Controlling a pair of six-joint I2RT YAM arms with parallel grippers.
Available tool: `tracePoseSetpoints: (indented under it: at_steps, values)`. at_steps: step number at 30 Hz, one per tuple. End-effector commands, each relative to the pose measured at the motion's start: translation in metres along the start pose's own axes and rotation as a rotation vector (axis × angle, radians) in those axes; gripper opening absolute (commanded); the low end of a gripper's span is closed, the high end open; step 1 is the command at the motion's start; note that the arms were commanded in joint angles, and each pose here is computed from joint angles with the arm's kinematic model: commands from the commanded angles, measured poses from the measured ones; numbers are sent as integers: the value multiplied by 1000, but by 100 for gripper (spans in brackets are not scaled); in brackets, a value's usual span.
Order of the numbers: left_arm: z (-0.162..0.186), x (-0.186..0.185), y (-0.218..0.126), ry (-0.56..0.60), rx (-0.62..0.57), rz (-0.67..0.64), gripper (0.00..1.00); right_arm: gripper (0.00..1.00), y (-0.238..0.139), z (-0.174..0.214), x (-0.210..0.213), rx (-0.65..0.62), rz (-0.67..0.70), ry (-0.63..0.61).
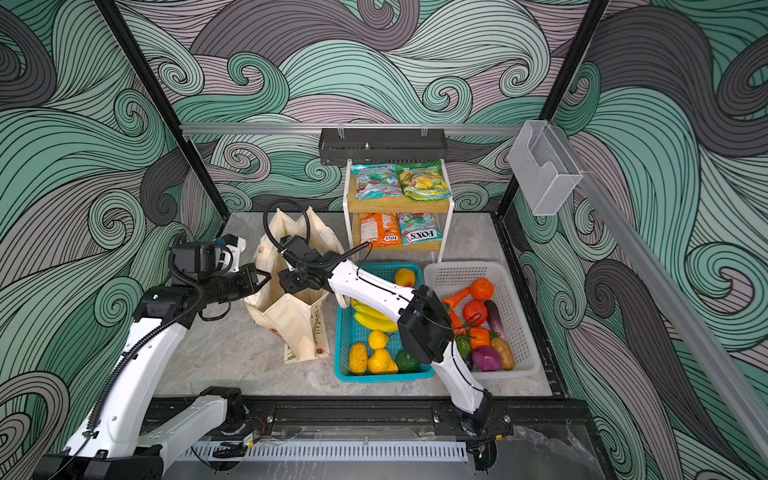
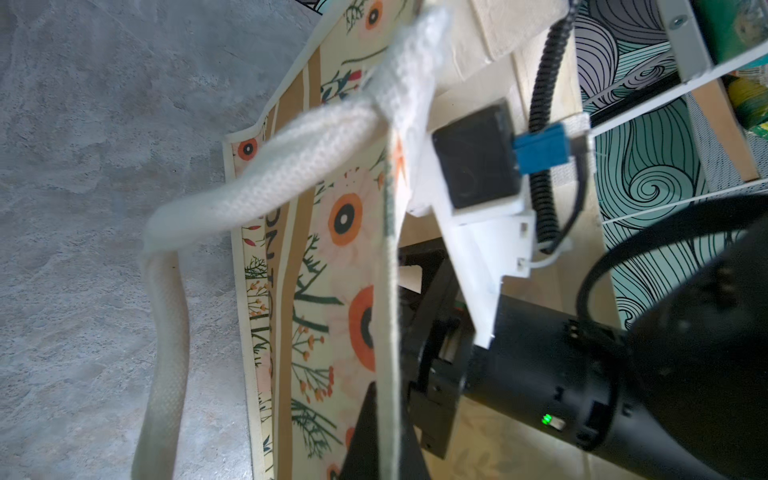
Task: Place the food into the grocery bag and tie it
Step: 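Carry the orange with the right gripper over into the open tote bag, then lower the orange into the bag and open the right gripper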
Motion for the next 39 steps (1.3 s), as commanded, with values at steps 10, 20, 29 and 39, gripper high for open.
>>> tracePoseSetpoints:
  at_steps: [10,20,29,39]
  values:
    - [-7,-25,-43,61,-133,69,0,46,65,21,-36,59,108,99]
    - [-5,-25,-60,39,-173,42,0,47,106,56,-52,207,154,115]
    - [-7,-7,-47,40,-175,-107,0,47,121,76,-55,276,137,139]
    - [-9,0,-24,24,-129,-92,0,60,125,85,-56,304,127,139]
Point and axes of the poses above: each gripper's point midway between its finger pads, its own y axis out along the fingers, its own x axis along the line the jaws close on, z = x × y, the point moved 9 cm from there along -y, back along the fingers, and after that the axes turned 8 degrees about -y, right-handed, at the moved point
